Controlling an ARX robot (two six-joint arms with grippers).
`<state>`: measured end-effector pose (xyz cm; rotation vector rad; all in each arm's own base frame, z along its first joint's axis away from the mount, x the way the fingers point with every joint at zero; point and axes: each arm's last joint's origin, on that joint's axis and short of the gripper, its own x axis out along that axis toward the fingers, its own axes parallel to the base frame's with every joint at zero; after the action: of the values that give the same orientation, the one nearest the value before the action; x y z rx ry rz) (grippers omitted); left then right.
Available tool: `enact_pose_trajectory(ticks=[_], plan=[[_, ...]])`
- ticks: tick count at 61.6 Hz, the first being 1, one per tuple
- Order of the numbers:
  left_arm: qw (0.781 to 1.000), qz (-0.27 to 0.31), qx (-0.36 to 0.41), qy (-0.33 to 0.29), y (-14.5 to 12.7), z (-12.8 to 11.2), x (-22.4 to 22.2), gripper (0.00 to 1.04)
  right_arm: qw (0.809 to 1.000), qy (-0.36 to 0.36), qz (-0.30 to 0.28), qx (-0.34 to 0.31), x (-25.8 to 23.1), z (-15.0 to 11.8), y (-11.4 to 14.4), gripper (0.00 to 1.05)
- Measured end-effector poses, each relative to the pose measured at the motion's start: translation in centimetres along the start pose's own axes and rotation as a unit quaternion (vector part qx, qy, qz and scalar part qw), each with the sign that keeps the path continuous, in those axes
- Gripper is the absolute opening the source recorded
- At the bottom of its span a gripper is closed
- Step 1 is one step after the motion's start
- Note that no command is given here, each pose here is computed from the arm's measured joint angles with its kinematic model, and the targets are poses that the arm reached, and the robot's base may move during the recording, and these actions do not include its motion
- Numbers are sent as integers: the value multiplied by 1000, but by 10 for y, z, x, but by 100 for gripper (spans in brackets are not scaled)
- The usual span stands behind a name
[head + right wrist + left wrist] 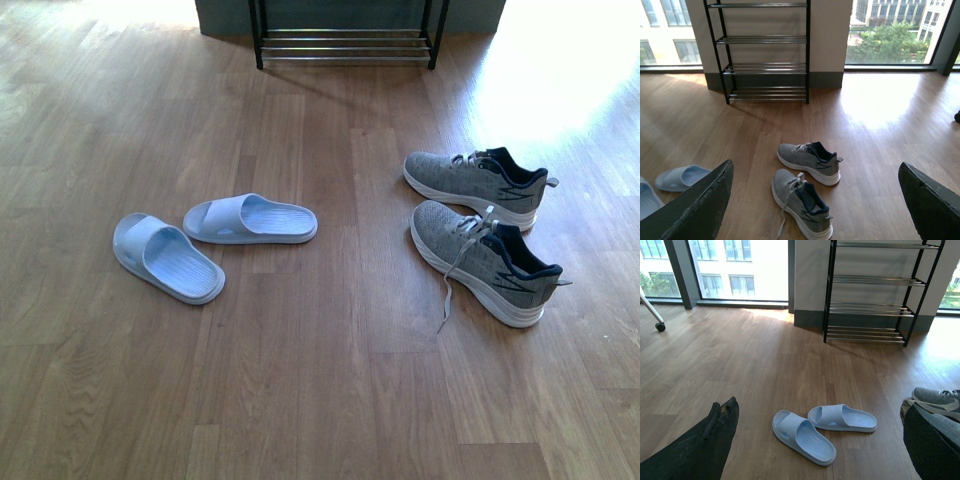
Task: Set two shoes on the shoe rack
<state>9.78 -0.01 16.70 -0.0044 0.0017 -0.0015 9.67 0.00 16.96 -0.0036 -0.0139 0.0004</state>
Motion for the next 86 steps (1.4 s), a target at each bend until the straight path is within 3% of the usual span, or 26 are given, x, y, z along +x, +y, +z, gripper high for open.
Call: enact_pose_trajectory(ticks=[86], plan=[[1000,0,0,0,0,0,0,95,1000,0,0,0,0,0,0,96]])
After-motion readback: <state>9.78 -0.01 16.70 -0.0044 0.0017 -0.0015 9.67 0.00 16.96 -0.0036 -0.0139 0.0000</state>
